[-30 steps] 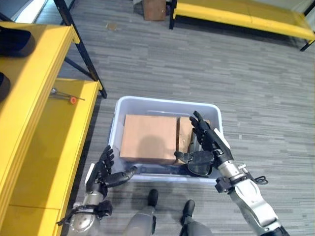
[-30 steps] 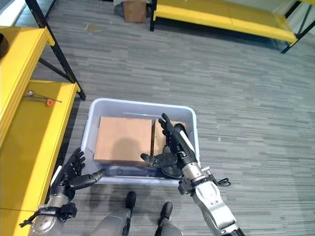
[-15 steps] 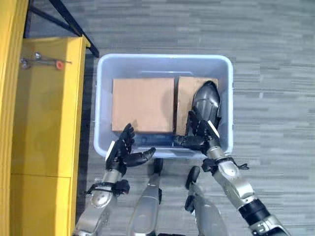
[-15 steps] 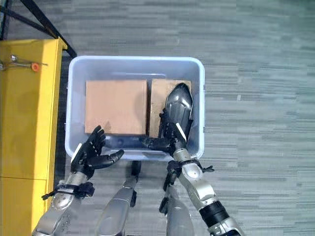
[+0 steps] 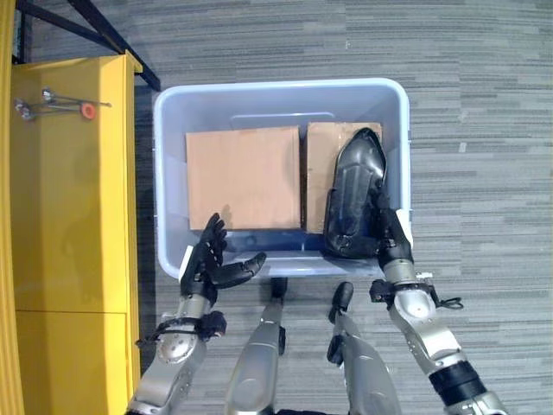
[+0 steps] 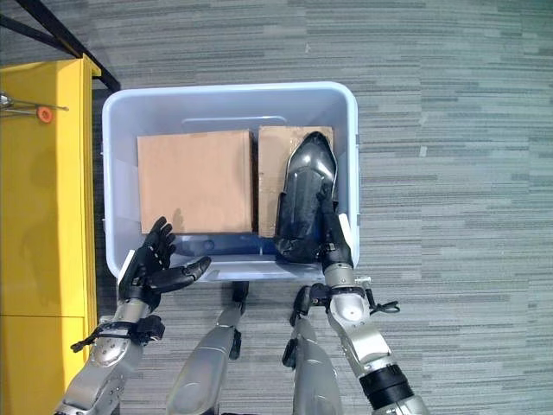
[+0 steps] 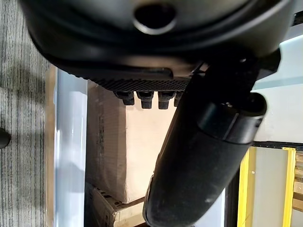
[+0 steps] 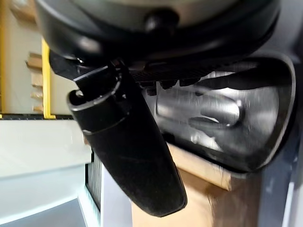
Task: Move parts from the plastic box to the shelf.
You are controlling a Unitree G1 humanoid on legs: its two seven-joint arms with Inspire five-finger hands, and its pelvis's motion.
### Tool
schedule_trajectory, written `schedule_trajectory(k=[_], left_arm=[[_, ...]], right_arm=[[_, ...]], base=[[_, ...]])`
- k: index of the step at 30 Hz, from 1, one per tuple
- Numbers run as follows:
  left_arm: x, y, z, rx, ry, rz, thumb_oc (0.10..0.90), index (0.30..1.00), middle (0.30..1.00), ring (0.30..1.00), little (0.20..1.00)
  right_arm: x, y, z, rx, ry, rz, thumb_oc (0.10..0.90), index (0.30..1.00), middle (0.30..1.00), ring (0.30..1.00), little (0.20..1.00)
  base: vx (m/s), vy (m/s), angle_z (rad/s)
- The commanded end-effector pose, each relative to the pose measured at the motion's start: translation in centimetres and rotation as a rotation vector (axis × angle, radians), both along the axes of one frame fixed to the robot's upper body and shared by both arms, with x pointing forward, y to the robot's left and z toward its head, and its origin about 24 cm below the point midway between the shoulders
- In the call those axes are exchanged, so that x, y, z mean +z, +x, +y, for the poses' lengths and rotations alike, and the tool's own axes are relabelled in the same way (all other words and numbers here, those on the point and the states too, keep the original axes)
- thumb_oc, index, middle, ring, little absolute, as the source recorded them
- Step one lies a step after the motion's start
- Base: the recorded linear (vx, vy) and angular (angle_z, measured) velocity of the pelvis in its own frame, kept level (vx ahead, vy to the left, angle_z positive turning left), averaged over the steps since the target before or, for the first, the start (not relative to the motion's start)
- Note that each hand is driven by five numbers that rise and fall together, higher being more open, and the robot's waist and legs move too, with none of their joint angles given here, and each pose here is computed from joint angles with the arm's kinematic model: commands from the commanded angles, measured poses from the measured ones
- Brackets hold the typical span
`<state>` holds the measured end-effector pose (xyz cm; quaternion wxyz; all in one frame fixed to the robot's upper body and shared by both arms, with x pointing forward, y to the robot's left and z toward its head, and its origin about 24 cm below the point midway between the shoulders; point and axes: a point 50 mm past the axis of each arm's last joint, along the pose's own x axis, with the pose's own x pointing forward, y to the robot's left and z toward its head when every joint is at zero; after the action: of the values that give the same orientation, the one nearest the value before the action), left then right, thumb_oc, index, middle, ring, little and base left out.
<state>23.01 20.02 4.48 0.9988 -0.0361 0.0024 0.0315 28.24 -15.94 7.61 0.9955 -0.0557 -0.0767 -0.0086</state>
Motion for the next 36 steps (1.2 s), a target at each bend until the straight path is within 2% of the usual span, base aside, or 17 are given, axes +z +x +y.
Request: schedule_trajectory(k=[1, 7, 10, 12, 21, 28, 36], left_arm=[[3.1, -0.8, 0.0, 0.007, -0.006, -0.190, 0.900, 1.000, 1.000, 1.000, 1.000], [3.2, -1.0, 0.0, 0.000, -0.004, -0.195, 0.900, 1.000, 1.000, 1.000, 1.000], [3.1, -1.0, -0.1, -0.002, -0.014, -0.192, 0.900, 1.000, 1.000, 1.000, 1.000], [2.9, -0.8, -0.2, -0.006, -0.026, -0.181, 0.900, 1.000, 1.000, 1.000, 1.000], [2.2, -0.7, -0.7, -0.025, -0.061, -0.142, 0.900, 1.000, 1.000, 1.000, 1.000], [2.0, -0.5, -1.0, -0.029, -0.076, -0.135, 0.900, 1.000, 1.000, 1.000, 1.000], [2.0, -0.1, -1.9, -0.061, -0.089, -0.133, 0.900, 1.000, 1.000, 1.000, 1.000]], right_arm=[[5.7, -1.1, 1.1, 0.070, 0.003, -0.322, 0.900, 1.000, 1.000, 1.000, 1.000], [5.0, -0.9, 0.9, 0.073, 0.051, -0.286, 0.900, 1.000, 1.000, 1.000, 1.000], [3.9, 0.1, 1.2, 0.075, 0.154, -0.211, 0.900, 1.000, 1.000, 1.000, 1.000], [2.8, 1.0, 1.9, 0.089, 0.298, -0.137, 0.900, 1.000, 1.000, 1.000, 1.000], [0.3, 3.2, 3.9, 0.113, 0.540, 0.042, 0.900, 1.000, 1.000, 1.000, 1.000], [-1.5, 3.8, 4.8, 0.083, 0.640, 0.138, 0.900, 1.000, 1.000, 1.000, 1.000], [-1.1, 4.4, 7.2, 0.162, 0.763, 0.182, 0.900, 1.000, 1.000, 1.000, 1.000]], base=[[0.00, 0.000, 0.00], [-0.01, 0.003, -0.04], [0.00, 0.000, 0.00], [0.00, 0.000, 0.00], [0.00, 0.000, 0.01], [0.00, 0.000, 0.00], [0.00, 0.002, 0.00]])
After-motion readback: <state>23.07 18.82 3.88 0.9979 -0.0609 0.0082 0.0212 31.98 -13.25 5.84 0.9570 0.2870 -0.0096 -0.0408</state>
